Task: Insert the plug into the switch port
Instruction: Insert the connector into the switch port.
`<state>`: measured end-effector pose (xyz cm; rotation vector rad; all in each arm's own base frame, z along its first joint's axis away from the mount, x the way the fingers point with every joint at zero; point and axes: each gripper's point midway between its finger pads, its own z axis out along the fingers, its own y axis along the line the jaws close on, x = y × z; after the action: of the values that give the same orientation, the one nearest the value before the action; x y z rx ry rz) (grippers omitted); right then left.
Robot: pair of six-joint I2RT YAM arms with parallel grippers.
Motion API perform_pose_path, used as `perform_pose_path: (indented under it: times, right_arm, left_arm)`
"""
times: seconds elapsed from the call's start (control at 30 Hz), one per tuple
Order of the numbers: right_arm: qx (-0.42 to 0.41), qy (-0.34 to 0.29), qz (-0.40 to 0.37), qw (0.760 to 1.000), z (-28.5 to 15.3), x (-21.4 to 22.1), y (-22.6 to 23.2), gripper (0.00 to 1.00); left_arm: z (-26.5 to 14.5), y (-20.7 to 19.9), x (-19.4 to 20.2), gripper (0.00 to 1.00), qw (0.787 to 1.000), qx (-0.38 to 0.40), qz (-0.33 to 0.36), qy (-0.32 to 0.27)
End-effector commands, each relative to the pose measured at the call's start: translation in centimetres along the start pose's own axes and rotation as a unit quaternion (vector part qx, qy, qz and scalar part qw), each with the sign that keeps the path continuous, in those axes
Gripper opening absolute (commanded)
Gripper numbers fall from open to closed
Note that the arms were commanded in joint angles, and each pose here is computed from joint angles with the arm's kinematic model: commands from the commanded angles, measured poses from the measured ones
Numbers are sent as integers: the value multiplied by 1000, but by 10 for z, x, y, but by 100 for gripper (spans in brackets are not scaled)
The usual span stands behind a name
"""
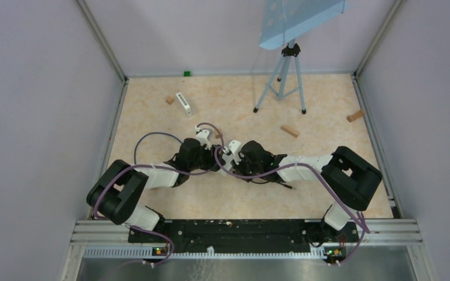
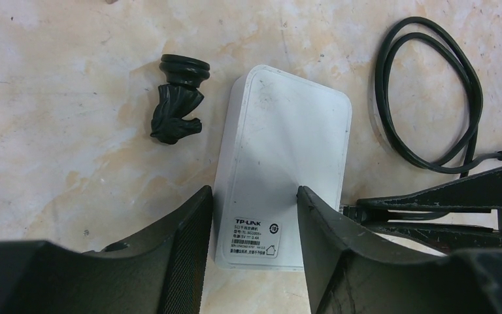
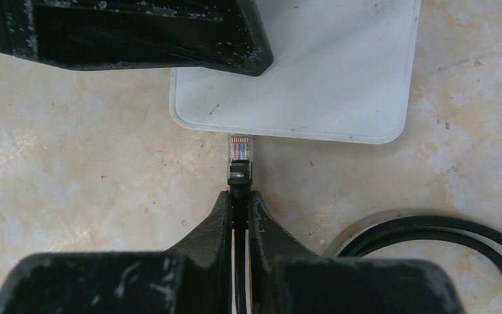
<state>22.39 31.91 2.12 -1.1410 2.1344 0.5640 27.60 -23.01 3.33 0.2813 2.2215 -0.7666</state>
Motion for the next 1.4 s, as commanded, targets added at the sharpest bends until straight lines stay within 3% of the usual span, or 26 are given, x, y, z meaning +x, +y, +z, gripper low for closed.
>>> perform_pose_path:
  times: [0.0, 1.2, 1.37]
  right_arm:
    - [-2, -51, 5, 999, 2, -37, -2, 0]
    - [23, -96, 1, 995, -7, -57, -10, 0]
    - [40, -107, 34, 993, -4, -56, -15, 0]
  left_arm:
    - [3, -7, -6, 54, 1000, 16, 8, -3]
    - [7, -9, -2, 50, 999, 26, 17, 9]
    - [7, -11, -1, 49, 999, 33, 16, 12]
